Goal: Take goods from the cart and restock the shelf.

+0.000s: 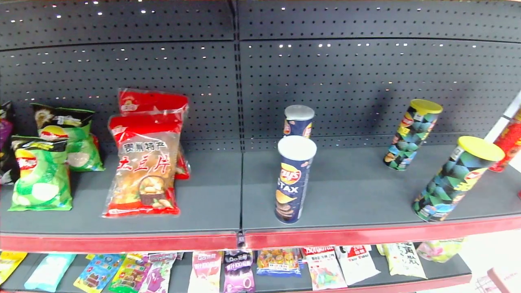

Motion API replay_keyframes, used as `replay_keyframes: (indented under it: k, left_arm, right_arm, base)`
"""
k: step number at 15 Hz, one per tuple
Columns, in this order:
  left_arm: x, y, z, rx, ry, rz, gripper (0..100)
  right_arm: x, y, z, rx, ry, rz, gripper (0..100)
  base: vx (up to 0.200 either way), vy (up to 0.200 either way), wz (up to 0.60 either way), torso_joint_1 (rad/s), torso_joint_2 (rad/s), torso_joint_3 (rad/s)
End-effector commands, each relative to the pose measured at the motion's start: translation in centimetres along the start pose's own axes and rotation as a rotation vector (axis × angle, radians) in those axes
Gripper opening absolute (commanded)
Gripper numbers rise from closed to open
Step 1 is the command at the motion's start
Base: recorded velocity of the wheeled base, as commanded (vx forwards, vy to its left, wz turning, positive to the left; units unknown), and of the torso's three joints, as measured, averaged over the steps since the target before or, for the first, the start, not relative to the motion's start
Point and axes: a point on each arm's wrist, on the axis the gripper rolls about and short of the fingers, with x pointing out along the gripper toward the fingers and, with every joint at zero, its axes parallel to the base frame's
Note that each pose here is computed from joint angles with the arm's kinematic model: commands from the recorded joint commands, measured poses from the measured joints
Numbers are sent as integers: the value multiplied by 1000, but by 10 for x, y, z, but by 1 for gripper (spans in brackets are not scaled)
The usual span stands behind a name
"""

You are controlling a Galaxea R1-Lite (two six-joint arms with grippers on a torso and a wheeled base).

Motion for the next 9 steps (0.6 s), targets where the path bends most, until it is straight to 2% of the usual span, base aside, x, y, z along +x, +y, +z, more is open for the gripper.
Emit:
replay_keyframes:
  k: [1, 7, 9]
  left_arm:
    - [0, 0, 0, 0, 2, 0, 100]
    - [0, 0, 0, 0, 2, 0, 100]
    - [0, 0, 0, 0, 2, 0, 100]
  right_arm:
    - [0, 0, 0, 0, -1, 10, 100]
    - [0, 1, 0, 0, -1, 21, 100]
    - [1, 0, 8, 7, -9, 90, 100]
  base:
    - [0, 0, 0, 0, 0, 0]
    - [0, 0, 0, 0, 0, 0]
    - [0, 0, 0, 0, 0, 0]
